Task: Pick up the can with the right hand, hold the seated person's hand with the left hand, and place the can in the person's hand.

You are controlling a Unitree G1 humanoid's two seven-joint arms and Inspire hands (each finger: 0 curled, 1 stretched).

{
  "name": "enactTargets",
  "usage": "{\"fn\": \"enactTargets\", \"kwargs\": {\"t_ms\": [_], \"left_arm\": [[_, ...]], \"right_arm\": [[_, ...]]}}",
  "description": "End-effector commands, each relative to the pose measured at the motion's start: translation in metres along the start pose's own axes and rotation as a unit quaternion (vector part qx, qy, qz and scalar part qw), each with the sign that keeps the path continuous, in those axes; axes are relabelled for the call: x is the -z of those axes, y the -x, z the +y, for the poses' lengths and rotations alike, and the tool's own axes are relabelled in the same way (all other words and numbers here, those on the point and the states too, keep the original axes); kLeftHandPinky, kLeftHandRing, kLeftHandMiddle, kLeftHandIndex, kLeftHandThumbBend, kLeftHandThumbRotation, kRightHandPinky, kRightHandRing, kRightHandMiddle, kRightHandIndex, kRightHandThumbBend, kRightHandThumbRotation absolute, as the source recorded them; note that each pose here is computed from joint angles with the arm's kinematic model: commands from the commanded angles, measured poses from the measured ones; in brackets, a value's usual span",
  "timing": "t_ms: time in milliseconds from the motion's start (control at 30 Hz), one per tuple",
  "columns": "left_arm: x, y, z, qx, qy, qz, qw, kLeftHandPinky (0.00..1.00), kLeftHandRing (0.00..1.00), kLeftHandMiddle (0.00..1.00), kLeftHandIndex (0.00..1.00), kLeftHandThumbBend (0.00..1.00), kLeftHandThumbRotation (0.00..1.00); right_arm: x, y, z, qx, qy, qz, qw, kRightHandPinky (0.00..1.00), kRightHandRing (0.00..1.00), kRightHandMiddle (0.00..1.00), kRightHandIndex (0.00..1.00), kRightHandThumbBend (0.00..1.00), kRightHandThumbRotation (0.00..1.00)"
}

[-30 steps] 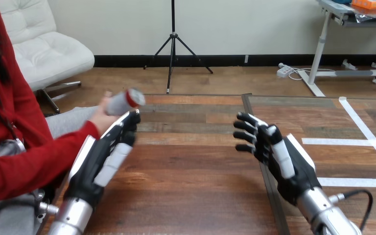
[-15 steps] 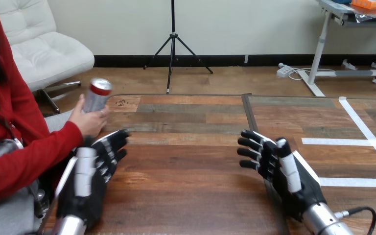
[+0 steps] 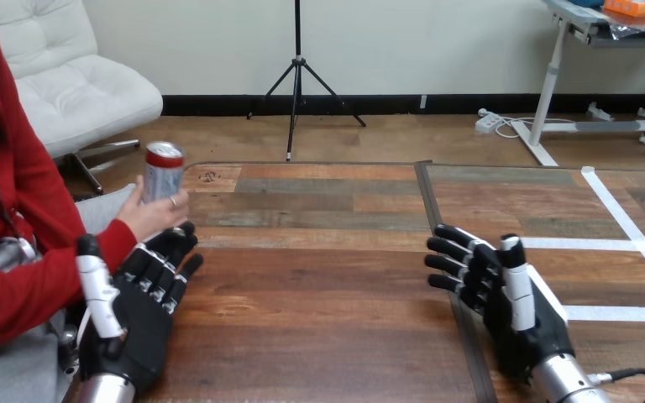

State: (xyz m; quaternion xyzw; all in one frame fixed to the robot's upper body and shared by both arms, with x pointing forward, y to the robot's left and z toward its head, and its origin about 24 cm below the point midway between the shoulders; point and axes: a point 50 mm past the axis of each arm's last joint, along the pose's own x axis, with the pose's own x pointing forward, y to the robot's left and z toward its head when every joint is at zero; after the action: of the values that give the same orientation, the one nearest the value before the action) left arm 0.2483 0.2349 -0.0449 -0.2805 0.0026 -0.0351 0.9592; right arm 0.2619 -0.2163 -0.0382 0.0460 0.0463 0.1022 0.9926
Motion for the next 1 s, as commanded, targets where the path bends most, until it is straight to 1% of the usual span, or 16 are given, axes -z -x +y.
{"fn": "enactTargets", "kwargs": {"t_ms": [0,267,367,500,767,967], "left_arm": [[-0.0117,-0.021,-0.0102,0.033,0.041,-0.023,0.9984,0.9,0.86,0.77,0.59,0.79,1.0],[-0.0127,-0.0224,-0.0096,0.048,0.071,-0.018,0.9962,0.86,0.83,0.76,0.62,0.8,1.0],[-0.013,-0.0226,-0.0099,0.051,0.072,-0.018,0.9959,0.85,0.82,0.75,0.64,0.79,1.0],[-0.013,-0.0223,-0.0099,0.057,0.072,-0.017,0.9956,0.83,0.8,0.75,0.66,0.78,1.0],[-0.0131,-0.0224,-0.0101,0.063,0.072,-0.017,0.9953,0.81,0.81,0.76,0.71,0.77,1.0],[-0.013,-0.0226,-0.0106,0.059,0.059,-0.016,0.9964,0.81,0.8,0.75,0.73,0.77,0.99]], "right_arm": [[-0.0116,-0.014,0.0052,0.008,-0.009,-0.03,0.9995,0.74,0.81,0.82,0.82,1.0,1.0],[-0.0126,-0.016,0.0064,0.022,-0.021,-0.039,0.9988,0.69,0.78,0.8,0.8,1.0,1.0],[-0.013,-0.0161,0.0063,0.026,-0.021,-0.042,0.9985,0.68,0.77,0.79,0.8,1.0,1.0],[-0.0134,-0.0157,0.0058,0.04,-0.018,-0.048,0.9979,0.67,0.76,0.78,0.79,1.0,1.0],[-0.0144,-0.0153,0.0041,0.053,-0.024,-0.056,0.9967,0.72,0.76,0.78,0.78,0.99,1.0],[-0.0146,-0.0152,0.0029,0.062,-0.03,-0.059,0.9959,0.74,0.76,0.77,0.77,0.98,1.0]]}}
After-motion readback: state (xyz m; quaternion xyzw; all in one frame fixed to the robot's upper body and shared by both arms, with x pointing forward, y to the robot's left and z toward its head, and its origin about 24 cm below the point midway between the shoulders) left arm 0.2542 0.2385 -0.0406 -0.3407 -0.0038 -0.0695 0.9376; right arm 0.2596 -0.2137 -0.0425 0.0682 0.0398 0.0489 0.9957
